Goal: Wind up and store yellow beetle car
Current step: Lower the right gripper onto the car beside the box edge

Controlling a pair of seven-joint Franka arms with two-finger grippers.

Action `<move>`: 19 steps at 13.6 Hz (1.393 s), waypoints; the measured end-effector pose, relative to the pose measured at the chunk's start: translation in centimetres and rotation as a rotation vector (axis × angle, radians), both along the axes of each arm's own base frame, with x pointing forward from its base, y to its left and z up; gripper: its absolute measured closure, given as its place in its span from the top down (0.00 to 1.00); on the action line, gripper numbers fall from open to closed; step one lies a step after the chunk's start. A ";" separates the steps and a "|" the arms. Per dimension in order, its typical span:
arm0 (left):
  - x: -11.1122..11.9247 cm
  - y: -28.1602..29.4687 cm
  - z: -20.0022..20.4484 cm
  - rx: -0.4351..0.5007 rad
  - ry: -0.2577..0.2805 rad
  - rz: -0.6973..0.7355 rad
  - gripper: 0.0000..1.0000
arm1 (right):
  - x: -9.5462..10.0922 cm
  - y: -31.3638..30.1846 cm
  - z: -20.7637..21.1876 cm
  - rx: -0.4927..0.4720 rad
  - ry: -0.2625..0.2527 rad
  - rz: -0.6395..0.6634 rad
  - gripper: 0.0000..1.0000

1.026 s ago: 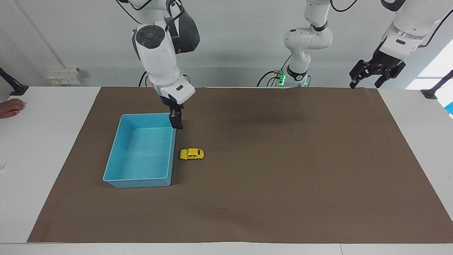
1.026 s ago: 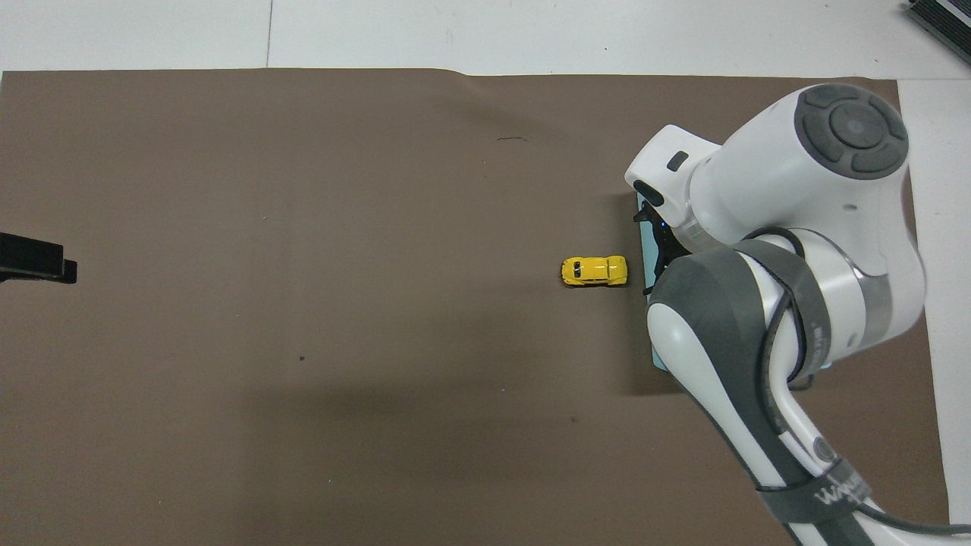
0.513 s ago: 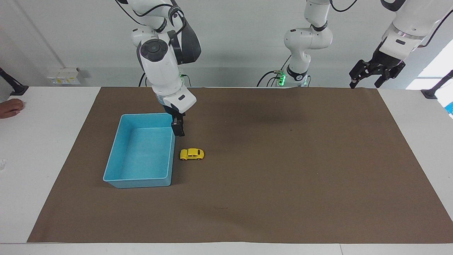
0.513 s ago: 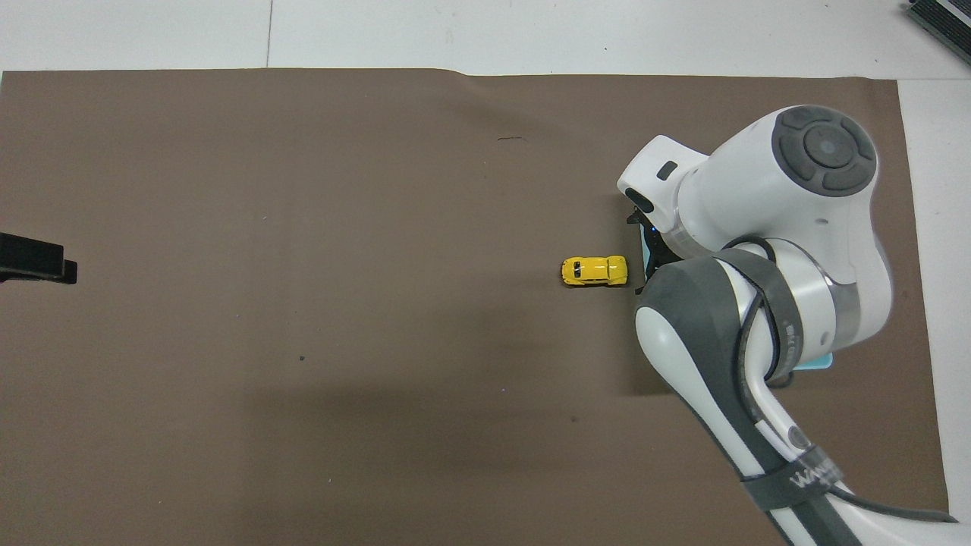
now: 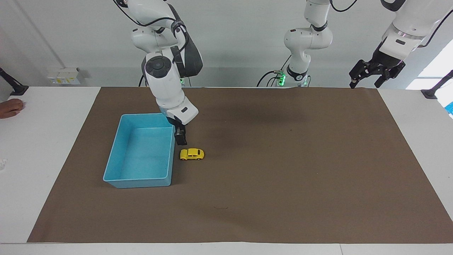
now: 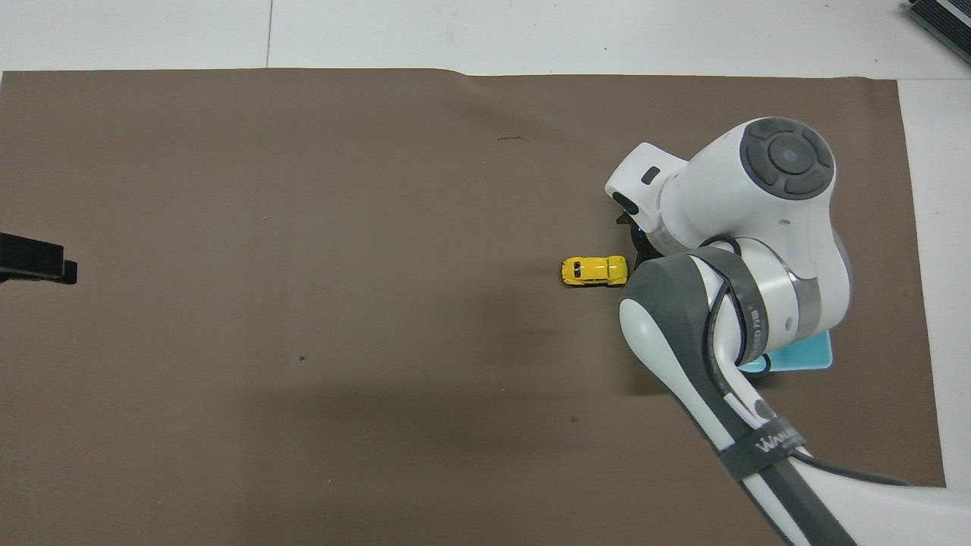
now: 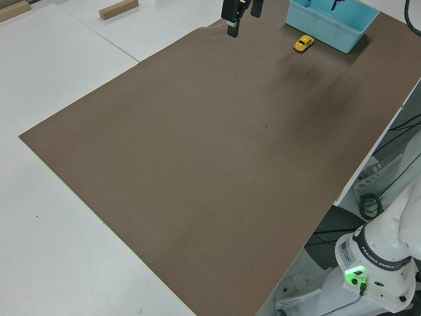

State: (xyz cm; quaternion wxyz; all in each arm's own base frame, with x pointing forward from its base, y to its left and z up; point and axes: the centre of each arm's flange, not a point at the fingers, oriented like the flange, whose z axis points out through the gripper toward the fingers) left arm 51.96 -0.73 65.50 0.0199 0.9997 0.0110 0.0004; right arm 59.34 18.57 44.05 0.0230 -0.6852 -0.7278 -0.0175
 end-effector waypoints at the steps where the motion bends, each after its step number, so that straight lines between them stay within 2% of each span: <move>1: 0.0 0.0 0.0 0.000 0.000 0.000 1.00 | 0.0 0.0 -0.5 0.001 -0.004 -0.001 1.00; 19: 0.0 0.0 0.0 0.000 0.002 0.000 1.00 | 0.4 1.2 -10.4 0.015 -0.031 0.005 1.00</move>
